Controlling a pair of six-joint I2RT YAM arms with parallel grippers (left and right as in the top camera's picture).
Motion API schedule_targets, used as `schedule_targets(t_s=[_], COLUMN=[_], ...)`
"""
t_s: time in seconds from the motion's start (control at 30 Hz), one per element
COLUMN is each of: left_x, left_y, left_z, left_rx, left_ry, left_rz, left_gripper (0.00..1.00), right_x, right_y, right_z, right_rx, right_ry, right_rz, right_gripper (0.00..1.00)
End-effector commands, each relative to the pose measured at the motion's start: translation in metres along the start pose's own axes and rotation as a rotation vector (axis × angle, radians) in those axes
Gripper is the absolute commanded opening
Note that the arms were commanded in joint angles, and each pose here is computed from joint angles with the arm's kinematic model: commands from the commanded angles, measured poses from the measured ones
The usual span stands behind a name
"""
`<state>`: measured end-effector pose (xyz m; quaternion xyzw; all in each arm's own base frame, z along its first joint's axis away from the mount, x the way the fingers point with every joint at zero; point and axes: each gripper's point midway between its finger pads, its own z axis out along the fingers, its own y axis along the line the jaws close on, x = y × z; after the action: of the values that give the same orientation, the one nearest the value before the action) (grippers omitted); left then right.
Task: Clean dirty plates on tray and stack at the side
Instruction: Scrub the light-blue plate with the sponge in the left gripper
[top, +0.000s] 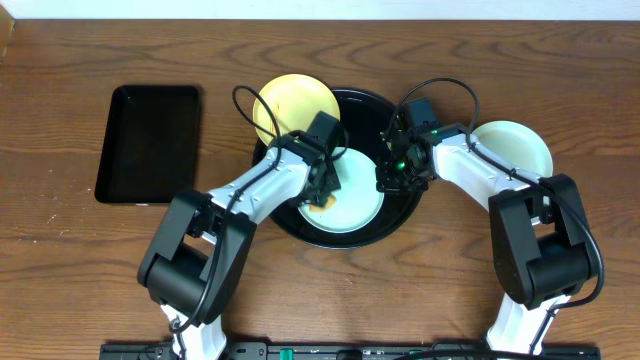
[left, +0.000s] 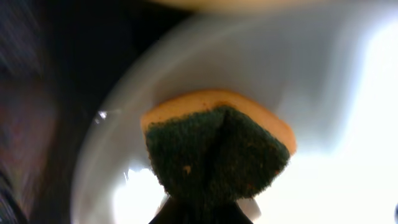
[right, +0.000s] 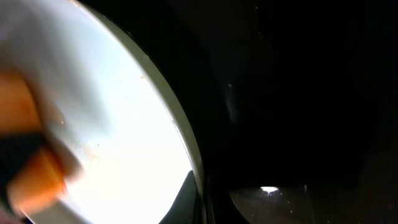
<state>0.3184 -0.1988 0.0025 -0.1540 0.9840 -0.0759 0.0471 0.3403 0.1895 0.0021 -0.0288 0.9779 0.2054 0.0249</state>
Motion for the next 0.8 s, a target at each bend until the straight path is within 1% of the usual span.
schedule_targets(t_s=[0.0,0.1,0.2,0.3,0.4,0.47,0.5,0.63,0.77], left_x=[0.053,0.058,0.047,0.018,-0.017,-0.032,-0.034,-0.025,0.004], left_y=[-0.007,-0.008,-0.014,-0.016,-0.011,-0.004,0.0,0.008,0.001], left_z=[0.009,0.009,0.01,0.013,0.01,0.007,0.006,0.007,0.006], left_rx=[0.027,0.022,0.043,0.025,-0.039,-0.087,-0.109,-0.14,-0.069], left_ry=[0.203,0.21,0.166,0.015,-0.165,-0.248,-0.265,-0.224,-0.071], left_rz=[0.047,0.066,0.068,0.079,0.076,0.071,0.073,0.066,0.066], left_gripper=[0.07,0.08,0.07,0.07,0.07,0.07,0.07,0.07,0.08], right_x=[0.0,0.0,0.0,0.0,0.0,0.0,0.0,0.0,0.0], right_y=[-0.011,-0.011,-0.01,-0.011,-0.011,-0.011,-0.011,-0.012,-0.012], right_z=[0.005,0.005,0.005,0.005,0.005,0.005,0.005,0.004,0.004], right_rx=[0.012,0.01,0.009,0.009,0.01,0.01,0.01,0.01,0.01], right_ry=[0.012,0.013,0.013,0.014,0.016,0.015,0.015,0.014,0.015], right_rz=[0.01,0.01,0.01,0.011,0.011,0.005,0.004,0.007,0.009], right_gripper=[0.01,0.01,0.01,0.01,0.01,0.01,0.01,0.01,0.01])
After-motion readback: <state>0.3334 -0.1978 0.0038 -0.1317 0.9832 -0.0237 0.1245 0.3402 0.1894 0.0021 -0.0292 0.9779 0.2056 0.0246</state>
